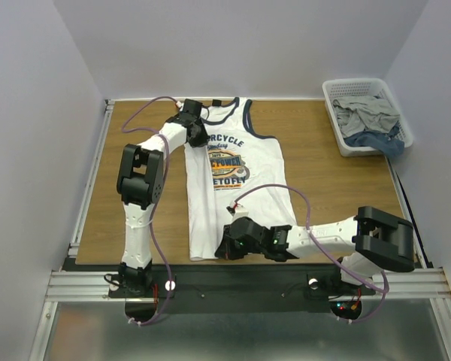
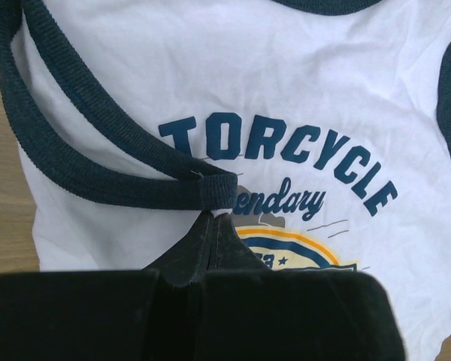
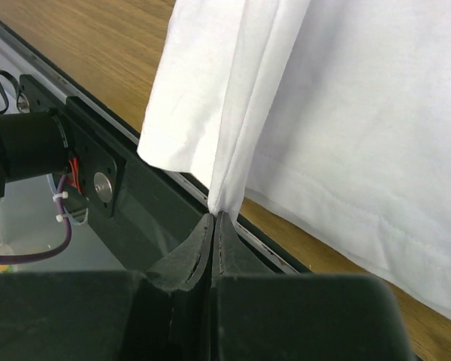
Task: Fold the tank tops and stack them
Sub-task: Fold the tank top
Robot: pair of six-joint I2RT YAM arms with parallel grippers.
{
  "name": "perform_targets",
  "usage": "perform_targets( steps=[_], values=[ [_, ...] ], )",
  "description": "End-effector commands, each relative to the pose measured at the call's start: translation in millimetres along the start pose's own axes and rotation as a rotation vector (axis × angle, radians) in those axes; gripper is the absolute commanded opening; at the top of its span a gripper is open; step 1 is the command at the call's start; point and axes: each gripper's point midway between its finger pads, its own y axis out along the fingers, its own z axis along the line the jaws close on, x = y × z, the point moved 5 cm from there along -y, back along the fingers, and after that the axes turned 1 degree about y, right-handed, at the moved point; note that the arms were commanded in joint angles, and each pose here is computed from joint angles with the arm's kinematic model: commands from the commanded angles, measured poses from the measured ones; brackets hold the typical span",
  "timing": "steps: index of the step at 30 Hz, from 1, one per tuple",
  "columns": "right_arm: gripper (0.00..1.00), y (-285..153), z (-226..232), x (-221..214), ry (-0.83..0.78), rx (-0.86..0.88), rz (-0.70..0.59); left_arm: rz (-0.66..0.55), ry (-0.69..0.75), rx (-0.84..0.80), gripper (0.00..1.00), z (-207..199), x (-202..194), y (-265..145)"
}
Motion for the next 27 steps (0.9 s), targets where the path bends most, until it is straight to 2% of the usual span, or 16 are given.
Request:
perform_targets(
  steps=[1,13,18,21,22,24,26,27],
  values=[
    [0.01,-7.3,6.5,5.8,0.030,0.043,-0.046,-0.076,0.003,-0.040,0.01,-20.2,19.6,-6.3],
    [0.00,-12.1,-4.9,2.2,0.061,0.032,-0.060,-0.071,0.020,-0.060,0.02,-33.7,14.8,-2.8],
    [0.01,-17.4,-9.2,3.4,0.077,0.027,-0.084,-0.048,0.028,-0.049,0.09,-30.7,4.7,4.9],
    [0.14,-24.0,-10.8,5.1,0.085,0.030,-0.102,-0.045,0.032,-0.052,0.21,-30.3,2.3,5.1],
    [0.23,-25.6,-11.1,5.7,0.085,0.028,-0.107,-0.047,0.034,-0.057,0.30,-30.7,2.3,4.1],
    [0.29,-31.6,-11.4,7.7,0.085,0.020,-0.116,-0.054,0.039,-0.071,0.43,-33.3,3.6,1.0],
    [0.36,-37.4,-12.2,9.1,0.080,0.004,-0.119,-0.071,0.046,-0.094,0.49,-37.4,9.2,-7.2],
    [0.38,-39.9,-13.4,11.5,0.078,-0.009,-0.134,-0.084,0.048,-0.105,0.55,-39.5,12.1,-10.1]
  ],
)
